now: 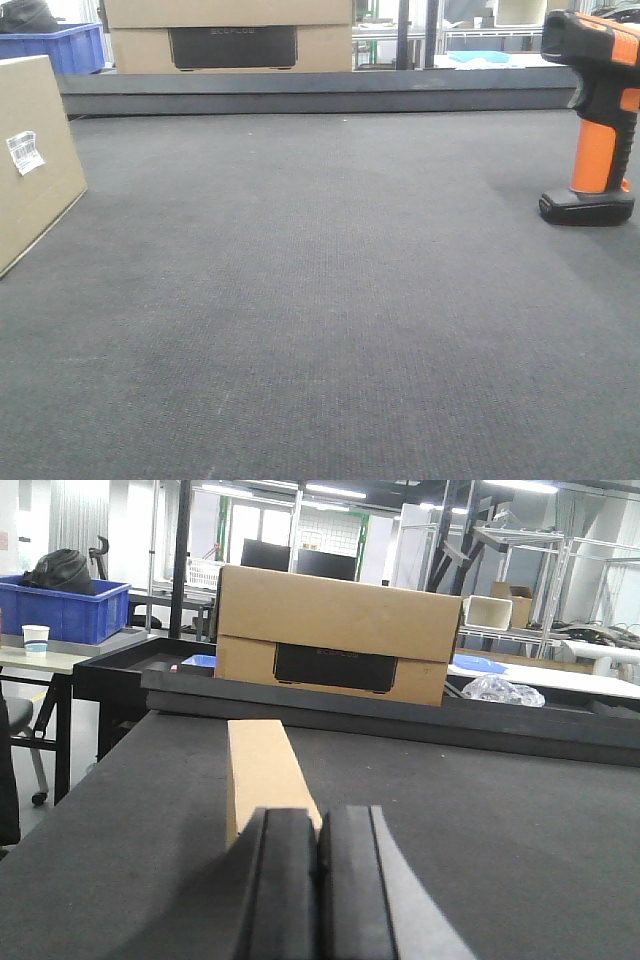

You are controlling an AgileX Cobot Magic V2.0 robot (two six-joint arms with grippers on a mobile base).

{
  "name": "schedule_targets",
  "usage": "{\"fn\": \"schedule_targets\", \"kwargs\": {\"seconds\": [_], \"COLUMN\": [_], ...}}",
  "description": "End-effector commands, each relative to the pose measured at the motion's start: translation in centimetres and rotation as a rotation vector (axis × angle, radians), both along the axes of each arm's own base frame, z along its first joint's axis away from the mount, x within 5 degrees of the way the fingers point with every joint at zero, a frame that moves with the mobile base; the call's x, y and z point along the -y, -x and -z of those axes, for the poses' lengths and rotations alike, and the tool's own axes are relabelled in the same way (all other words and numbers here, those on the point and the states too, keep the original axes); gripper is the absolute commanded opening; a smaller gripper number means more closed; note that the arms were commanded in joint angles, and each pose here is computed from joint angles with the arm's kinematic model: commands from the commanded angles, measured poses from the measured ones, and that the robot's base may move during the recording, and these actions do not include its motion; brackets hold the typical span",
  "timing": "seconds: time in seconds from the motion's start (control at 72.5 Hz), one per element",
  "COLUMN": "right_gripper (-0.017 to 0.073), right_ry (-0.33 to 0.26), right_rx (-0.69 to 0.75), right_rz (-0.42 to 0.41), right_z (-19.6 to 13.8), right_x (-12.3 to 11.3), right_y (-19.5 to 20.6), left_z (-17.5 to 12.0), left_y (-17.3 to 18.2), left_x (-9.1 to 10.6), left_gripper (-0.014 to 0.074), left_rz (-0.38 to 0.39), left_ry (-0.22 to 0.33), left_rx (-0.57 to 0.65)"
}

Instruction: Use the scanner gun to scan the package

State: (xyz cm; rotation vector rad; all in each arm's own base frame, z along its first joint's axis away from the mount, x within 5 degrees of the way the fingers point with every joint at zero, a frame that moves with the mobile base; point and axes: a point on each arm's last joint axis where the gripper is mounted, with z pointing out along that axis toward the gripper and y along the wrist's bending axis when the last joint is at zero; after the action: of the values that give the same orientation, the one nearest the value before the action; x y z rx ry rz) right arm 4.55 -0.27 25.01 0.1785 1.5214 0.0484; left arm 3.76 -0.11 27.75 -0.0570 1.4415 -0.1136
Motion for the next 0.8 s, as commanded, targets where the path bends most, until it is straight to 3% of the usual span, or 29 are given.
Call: {"fn": "schedule_targets", "kwargs": {"seconds": [0.0, 0.193, 0.331, 0.4, 0.786], "right_gripper": [-0.0162, -0.0162, -0.0162, -0.0162, -0.0162], "right_ry": [0.179, 0.179, 0.183, 0.217, 0.176], "right_rx": [0.107, 0.031, 0.015, 0.009, -0.004], "right_rz": [0.041, 0.029, -0.043, -0.075, -0.079], "right_z": [0.2, 3.7, 3.9, 4.0, 4.1], "right_x": [0.2, 0.3, -0.1, -0.3, -0.3], "right_y": [-0.3, -1.0, -1.1, -1.1, -1.1], "left_z": [-0.1, -0.1, -0.1, -0.1, -0.1], "left_y": [0.1, 0.1, 0.1, 0.1, 0.1], "left_x": [0.0, 0.0, 0.0, 0.0, 0.0], "left_gripper": [-0.0111, -0.0111, -0.0111, -0.0111, -0.0111], "left_rz": [0.000, 0.000, 0.000, 0.000, 0.000], "left_ry": [0.007, 0.007, 0.007, 0.007, 0.007], "left_rx": [0.017, 0.017, 0.017, 0.017, 0.017]}}
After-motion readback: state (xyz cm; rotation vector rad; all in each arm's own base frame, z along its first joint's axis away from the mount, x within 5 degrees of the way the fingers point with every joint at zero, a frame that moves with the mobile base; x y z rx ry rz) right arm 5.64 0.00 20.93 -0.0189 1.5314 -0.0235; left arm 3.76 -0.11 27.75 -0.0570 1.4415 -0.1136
